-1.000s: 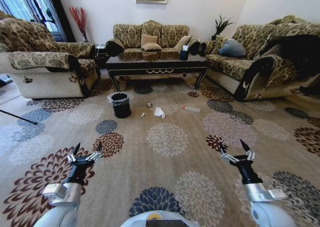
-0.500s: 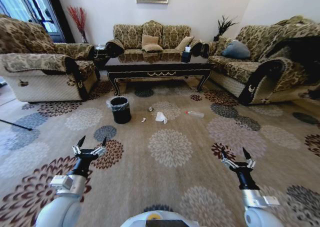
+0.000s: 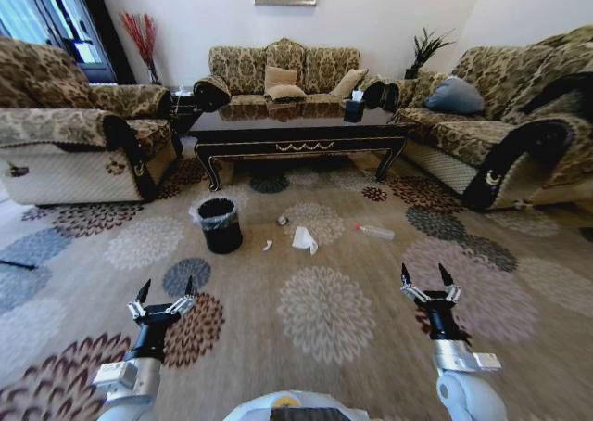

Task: Move to the front of the table and pick up the trash from the floor, then place it into the trash bin.

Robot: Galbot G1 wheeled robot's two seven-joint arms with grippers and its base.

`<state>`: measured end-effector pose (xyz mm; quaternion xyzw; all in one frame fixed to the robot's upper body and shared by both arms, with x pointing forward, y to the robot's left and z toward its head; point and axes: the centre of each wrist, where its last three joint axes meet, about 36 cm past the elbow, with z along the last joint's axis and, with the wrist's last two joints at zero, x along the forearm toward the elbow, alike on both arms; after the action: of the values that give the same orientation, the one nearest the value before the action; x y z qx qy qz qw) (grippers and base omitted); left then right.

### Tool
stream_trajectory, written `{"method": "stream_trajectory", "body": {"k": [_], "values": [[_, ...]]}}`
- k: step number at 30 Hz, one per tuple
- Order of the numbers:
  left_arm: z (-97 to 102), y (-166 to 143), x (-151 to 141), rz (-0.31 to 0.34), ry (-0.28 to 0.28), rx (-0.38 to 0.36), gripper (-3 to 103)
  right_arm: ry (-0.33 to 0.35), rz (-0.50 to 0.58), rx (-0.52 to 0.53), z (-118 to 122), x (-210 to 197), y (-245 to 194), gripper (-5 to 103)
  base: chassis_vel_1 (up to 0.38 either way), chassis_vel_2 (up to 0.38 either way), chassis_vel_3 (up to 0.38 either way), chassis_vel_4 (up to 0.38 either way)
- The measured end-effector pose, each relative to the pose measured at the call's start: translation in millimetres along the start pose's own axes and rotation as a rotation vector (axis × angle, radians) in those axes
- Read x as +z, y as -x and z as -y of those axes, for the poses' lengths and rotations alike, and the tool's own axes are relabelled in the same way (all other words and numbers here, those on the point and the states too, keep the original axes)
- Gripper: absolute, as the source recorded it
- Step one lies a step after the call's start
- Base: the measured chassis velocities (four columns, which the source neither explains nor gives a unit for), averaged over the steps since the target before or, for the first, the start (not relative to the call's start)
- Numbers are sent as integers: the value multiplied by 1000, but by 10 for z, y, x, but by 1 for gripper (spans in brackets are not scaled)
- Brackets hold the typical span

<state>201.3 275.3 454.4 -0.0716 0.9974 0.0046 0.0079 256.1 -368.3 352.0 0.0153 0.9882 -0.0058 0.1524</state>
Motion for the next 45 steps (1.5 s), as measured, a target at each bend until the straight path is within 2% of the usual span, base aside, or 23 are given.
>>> {"method": "stream_trajectory", "body": {"k": [5, 16, 26, 30, 31, 32, 33, 35, 36, 40, 41, 43, 45], "values": [[9, 69, -26, 27, -19, 1, 100, -10, -6, 3, 9, 1, 13, 100, -339, 346, 339, -346], [-114, 202, -61, 65, -39, 0, 100, -31, -16, -13, -6, 45, 25, 100, -360, 346, 350, -351], [-106, 277, -67, 30, -38, -37, 100, 15, 18, -4, -152, 82, 99, 100, -279, 277, 266, -291], [-117, 420, -152, -8, -63, -117, 100, 20, 12, 0, -173, 132, 98, 100, -34, 47, 32, -42], [-117, 420, -152, -8, -63, -117, 100, 20, 12, 0, -173, 132, 98, 100, 0, 0, 0, 0], [-124, 460, -193, -30, -80, -145, 100, 21, 11, 2, -177, 142, 101, 100, 45, -83, -39, 46], [-148, 535, -268, -71, -112, -186, 100, 22, 10, 1, -187, 158, 110, 100, 53, -83, -62, 57], [-195, 647, -372, -166, -141, -223, 100, 21, 10, -3, -198, 176, 126, 100, 46, -76, -50, 55], [-195, 647, -372, -166, -141, -223, 100, 21, 10, -3, -198, 176, 126, 100, 46, -76, -38, 55], [-394, 1003, -525, -417, -182, -239, 100, 20, 2, -10, -221, 231, 134, 100, 0, 0, 0, 0], [-394, 1003, -525, -417, -182, -239, 100, 20, 2, -10, -221, 231, 134, 100, 0, 0, 0, 0], [-511, 1185, -592, -481, -243, -218, 100, 16, -5, -11, -229, 272, 116, 100, 0, 0, 0, 0], [-600, 1313, -567, -500, -260, -210, 100, 13, -10, -11, -227, 296, 107, 100, 0, 0, 0, 0]]}}
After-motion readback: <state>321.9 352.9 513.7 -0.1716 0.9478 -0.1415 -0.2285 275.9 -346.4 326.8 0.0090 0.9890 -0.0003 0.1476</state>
